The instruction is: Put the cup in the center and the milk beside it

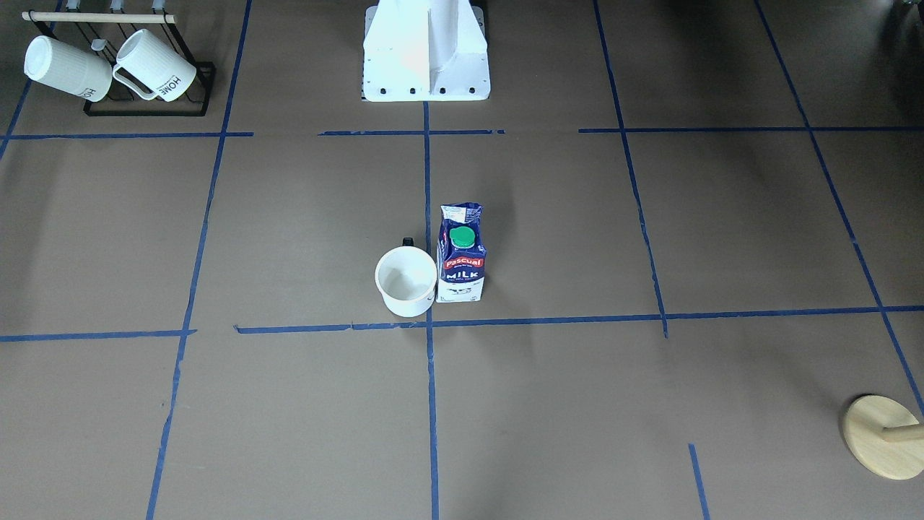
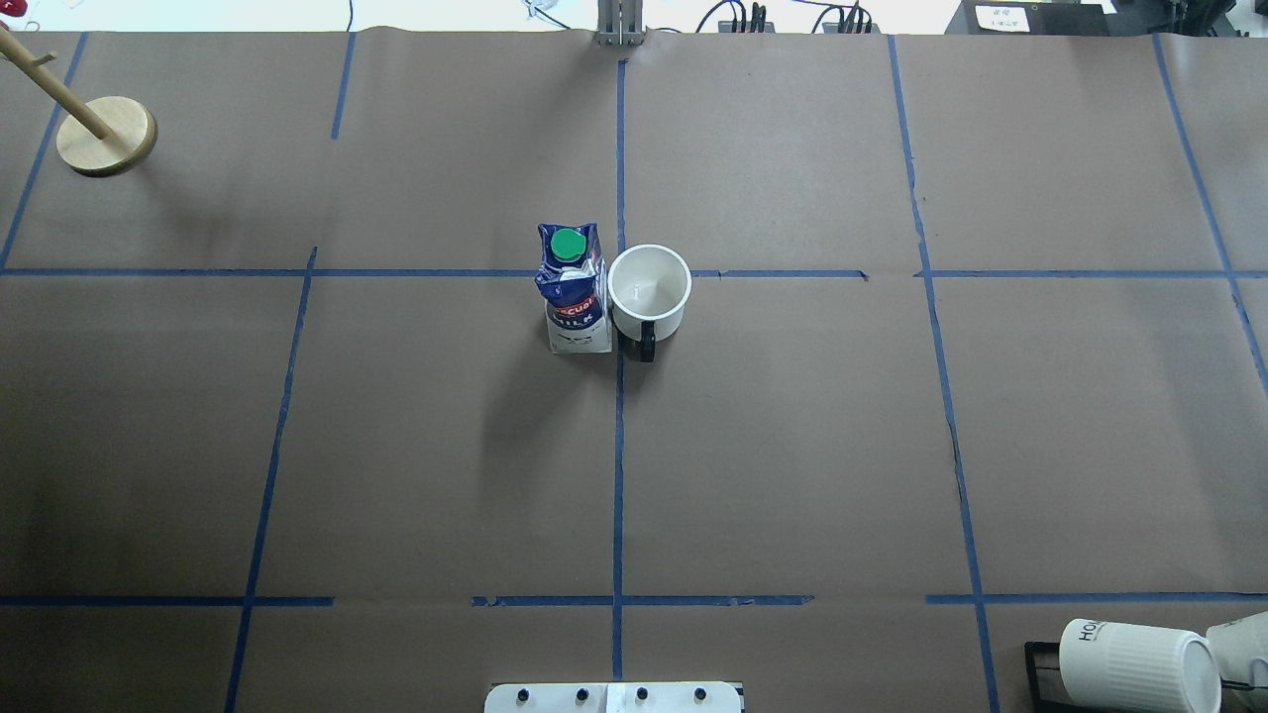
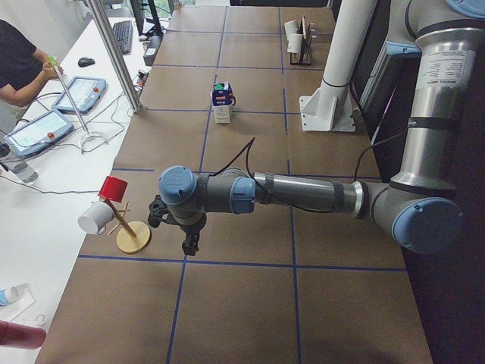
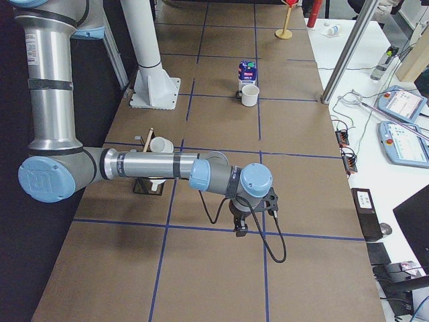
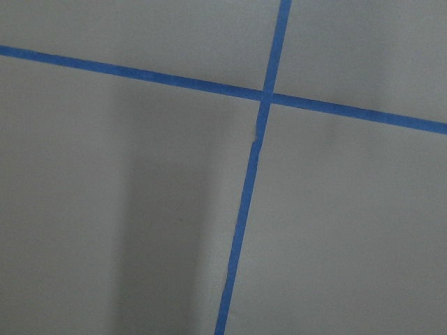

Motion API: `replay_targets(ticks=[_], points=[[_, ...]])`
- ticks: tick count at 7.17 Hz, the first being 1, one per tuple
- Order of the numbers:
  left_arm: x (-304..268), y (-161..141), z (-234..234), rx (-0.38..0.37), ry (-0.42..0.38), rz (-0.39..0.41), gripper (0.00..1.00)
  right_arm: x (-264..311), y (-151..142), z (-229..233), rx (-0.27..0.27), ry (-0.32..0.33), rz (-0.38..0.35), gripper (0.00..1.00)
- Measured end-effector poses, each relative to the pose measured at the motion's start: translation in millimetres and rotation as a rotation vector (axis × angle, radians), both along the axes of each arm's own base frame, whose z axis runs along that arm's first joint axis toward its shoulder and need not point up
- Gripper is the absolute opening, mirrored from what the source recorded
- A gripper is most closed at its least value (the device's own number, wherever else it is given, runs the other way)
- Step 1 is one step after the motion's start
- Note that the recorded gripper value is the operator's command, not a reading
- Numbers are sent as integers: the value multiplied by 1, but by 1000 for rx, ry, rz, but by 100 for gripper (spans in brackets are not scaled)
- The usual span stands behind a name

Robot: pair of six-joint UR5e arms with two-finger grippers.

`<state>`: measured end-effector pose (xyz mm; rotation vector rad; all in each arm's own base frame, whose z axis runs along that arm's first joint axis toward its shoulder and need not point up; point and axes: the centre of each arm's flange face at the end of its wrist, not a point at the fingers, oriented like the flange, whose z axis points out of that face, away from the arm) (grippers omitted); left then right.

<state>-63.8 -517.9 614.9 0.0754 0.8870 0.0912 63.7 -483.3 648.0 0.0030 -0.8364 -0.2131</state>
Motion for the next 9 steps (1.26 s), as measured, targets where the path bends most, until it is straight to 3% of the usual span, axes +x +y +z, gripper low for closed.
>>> replay_targets(ticks=[9], points=[[1,16,23,-5,-32,6,100,-6,-8,-2,21,4,-11,100]])
